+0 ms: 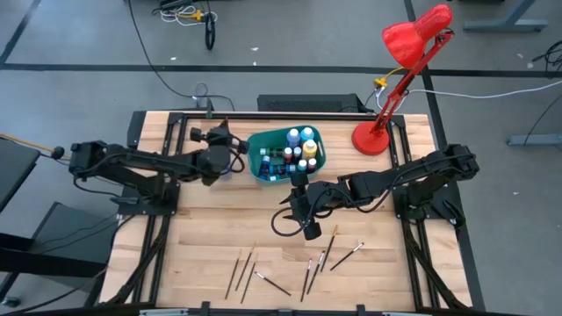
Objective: Pick & Place Paint Supplies
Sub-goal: Put the gold paint brush into the blue cup
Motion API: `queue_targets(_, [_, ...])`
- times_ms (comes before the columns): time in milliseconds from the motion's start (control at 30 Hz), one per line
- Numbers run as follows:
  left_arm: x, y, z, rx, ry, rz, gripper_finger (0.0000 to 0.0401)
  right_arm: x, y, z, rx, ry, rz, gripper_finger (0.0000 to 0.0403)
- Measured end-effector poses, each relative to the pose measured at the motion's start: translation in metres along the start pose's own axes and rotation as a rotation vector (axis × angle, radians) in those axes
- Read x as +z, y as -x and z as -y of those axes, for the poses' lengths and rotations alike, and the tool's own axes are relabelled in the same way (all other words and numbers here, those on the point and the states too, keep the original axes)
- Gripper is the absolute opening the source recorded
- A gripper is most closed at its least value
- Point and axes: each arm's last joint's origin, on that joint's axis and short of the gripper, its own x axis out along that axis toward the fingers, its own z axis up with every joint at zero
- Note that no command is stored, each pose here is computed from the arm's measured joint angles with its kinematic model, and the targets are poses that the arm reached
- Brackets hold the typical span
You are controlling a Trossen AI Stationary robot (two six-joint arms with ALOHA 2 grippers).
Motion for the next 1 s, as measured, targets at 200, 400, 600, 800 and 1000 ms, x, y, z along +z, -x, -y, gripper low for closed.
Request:
queue_targets(200, [-0.008, -0.018, 0.008, -0.102, 0.026, -0.034, 0.0008, 0.000, 0.000, 0.000, 0.000, 0.000, 0.001, 0.0192])
queue_targets(400, [0.010, -0.019, 0.013, -0.127, 0.026, 0.070, 0.0006, -0.001, 0.000, 0.000, 0.002, 0.002, -0.008, 0.0192])
queue_targets(600, [0.052, -0.001, -0.002, -0.208, 0.109, 0.322, 0.0006, -0.002, 0.000, 0.000, 0.006, 0.004, -0.025, 0.0192])
queue_targets(800, [0.078, 0.031, -0.028, -0.226, 0.100, 0.464, 0.0006, -0.003, 0.000, -0.001, 0.008, 0.005, -0.031, 0.0192])
queue_targets(1000, [0.039, 0.031, -0.025, -0.294, 0.096, 0.418, 0.0006, -0.002, 0.000, 0.000, 0.005, 0.004, -0.021, 0.0192])
